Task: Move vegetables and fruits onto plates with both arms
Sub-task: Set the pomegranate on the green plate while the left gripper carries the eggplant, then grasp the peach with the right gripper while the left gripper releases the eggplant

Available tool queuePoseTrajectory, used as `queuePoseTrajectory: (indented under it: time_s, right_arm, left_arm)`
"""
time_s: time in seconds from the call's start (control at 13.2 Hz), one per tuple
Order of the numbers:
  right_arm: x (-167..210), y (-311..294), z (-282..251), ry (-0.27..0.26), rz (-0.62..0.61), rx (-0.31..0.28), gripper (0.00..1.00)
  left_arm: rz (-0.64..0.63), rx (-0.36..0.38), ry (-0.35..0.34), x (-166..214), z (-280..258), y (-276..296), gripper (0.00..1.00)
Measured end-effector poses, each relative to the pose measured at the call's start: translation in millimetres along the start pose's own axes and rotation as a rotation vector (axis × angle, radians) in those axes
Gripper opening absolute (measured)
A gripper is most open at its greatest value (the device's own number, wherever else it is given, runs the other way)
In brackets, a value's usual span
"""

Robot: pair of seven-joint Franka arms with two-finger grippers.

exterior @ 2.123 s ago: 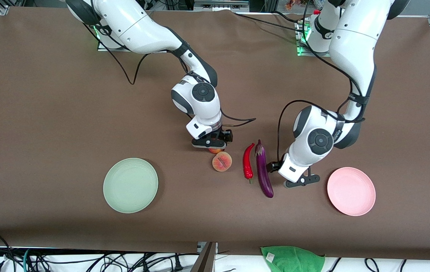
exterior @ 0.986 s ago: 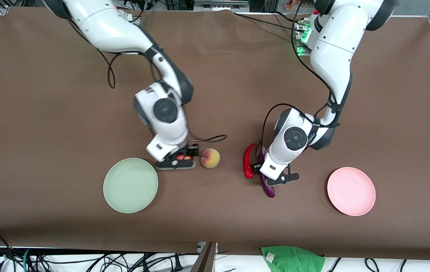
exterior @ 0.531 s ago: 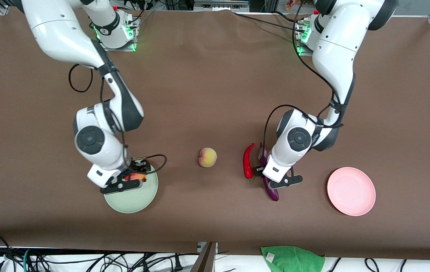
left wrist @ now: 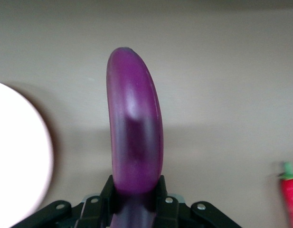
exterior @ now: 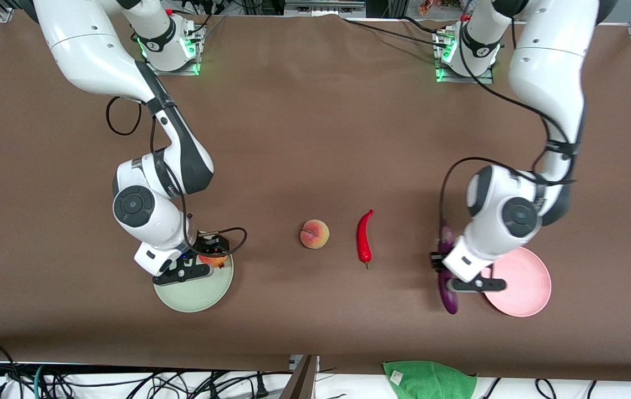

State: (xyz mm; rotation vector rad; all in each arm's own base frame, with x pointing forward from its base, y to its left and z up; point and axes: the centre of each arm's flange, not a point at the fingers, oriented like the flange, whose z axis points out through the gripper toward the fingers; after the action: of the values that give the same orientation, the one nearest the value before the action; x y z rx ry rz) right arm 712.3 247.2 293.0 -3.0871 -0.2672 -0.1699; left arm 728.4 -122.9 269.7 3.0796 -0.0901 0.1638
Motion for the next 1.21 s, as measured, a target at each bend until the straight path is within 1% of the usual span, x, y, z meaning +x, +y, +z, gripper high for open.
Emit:
queuePoseTrajectory:
  time_s: [0.08,0.23,0.3,0.45,0.53,0.68,0.76,0.99,1.06,1.14,1.21]
  right_arm:
    - [-2.1,-13.1,-0.9,-0.001,0.035,0.010,1.00]
    - [-11.8,-63.2,-3.4,-0.002,0.135,0.031,1.00]
    - [-19.2,-95.2,-5.1,0.001,0.190,0.041,1.00]
    - [-36.5,-165.5,-6.1,0.027,0.282,0.076,1.00]
    - [-43.3,-195.3,-3.0,0.047,0.319,0.103,1.00]
    - [-52.3,-237.1,11.8,0.092,0.372,0.153,1.00]
    - [-55.9,-249.5,23.0,0.114,0.387,0.159,1.00]
    - [-72.5,-272.9,64.1,0.157,0.387,0.110,1.00]
    - [-78.2,-279.9,74.8,0.167,0.388,0.103,1.00]
    - [-82.6,-285.4,82.4,0.172,0.389,0.101,1.00]
    - [-84.8,-287.9,87.1,0.175,0.388,0.103,1.00]
  left_arm:
    - [0.044,0.006,-0.010,1.5,-1.3,-30.9,0.36]
    - [0.134,0.014,-0.021,0.9,-1.6,-96.0,0.36]
    - [0.175,0.016,-0.027,-1.5,0.5,-121.8,0.36]
    - [0.229,0.017,-0.039,-8.0,10.7,-160.5,0.36]
    - [0.239,0.017,-0.041,-10.0,16.7,-169.4,0.36]
    - [0.249,0.012,-0.049,-12.5,29.1,-169.4,0.36]
    - [0.250,0.010,-0.051,-13.7,37.1,-168.3,0.36]
    - [0.247,0.013,-0.044,-15.6,53.3,-171.2,0.36]
    - [0.246,0.013,-0.043,-15.5,53.4,-171.3,0.36]
    - [0.246,0.013,-0.042,-15.2,53.1,-171.3,0.40]
    - [0.246,0.013,-0.042,-15.1,53.0,-171.3,0.41]
